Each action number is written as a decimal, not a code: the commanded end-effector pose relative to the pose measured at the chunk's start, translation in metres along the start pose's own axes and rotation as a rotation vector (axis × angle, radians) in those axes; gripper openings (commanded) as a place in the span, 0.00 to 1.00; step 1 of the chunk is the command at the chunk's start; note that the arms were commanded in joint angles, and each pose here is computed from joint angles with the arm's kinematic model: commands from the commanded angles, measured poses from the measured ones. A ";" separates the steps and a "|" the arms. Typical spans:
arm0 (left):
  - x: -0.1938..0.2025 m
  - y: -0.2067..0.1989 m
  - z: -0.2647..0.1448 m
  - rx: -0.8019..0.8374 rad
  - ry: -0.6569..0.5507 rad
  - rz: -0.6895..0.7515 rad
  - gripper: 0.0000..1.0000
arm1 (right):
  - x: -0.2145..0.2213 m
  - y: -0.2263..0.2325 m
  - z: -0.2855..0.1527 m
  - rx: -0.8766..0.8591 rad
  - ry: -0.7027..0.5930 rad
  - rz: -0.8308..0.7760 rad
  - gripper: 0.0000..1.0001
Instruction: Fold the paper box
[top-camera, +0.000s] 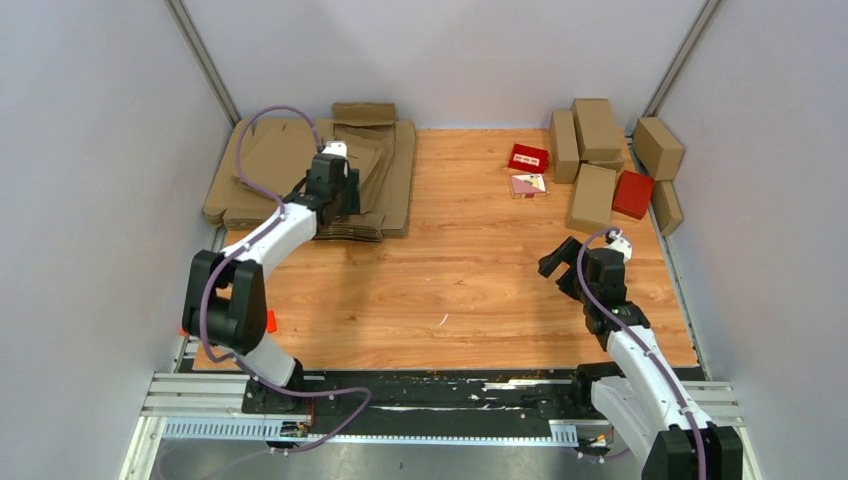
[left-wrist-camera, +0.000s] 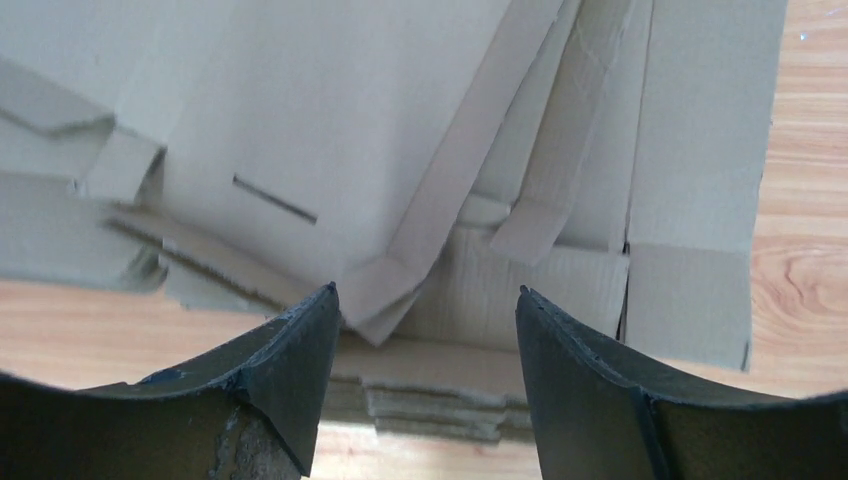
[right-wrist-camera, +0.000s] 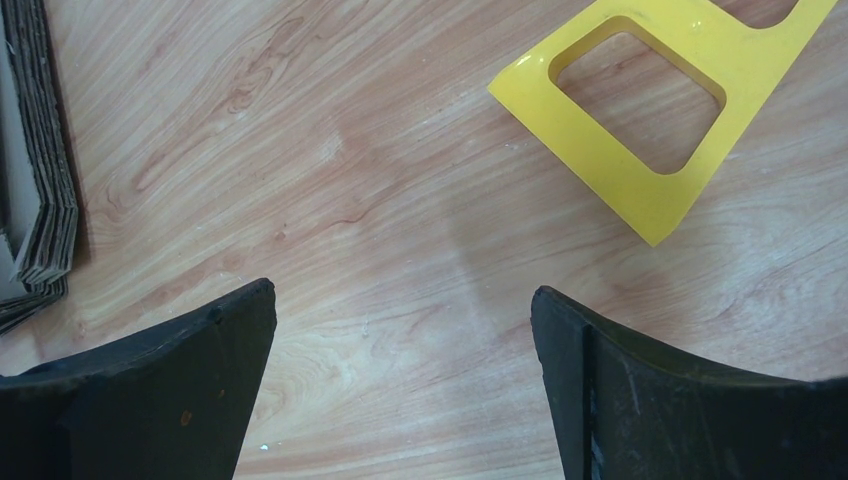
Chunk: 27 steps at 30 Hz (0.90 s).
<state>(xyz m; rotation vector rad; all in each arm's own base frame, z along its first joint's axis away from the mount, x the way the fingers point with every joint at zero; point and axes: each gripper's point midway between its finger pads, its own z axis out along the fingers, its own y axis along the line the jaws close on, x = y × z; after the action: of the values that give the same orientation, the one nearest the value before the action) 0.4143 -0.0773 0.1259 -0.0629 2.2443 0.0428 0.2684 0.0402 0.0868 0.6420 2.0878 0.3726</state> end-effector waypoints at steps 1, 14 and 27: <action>-0.028 -0.009 0.014 -0.007 -0.001 0.152 0.72 | -0.015 0.012 0.002 -0.032 -0.034 -0.016 0.98; -0.026 -0.039 0.066 0.079 0.137 0.277 0.63 | -0.010 0.004 0.013 0.015 0.001 -0.042 0.98; -0.012 -0.025 0.085 -0.019 0.218 0.296 0.50 | -0.009 0.003 0.014 0.019 0.006 -0.052 0.97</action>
<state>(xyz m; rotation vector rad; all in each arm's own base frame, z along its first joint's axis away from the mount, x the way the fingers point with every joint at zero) 0.4830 -0.1019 0.0770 0.2699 2.4559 0.1779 0.2686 0.0392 0.0620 0.6323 2.1874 0.3224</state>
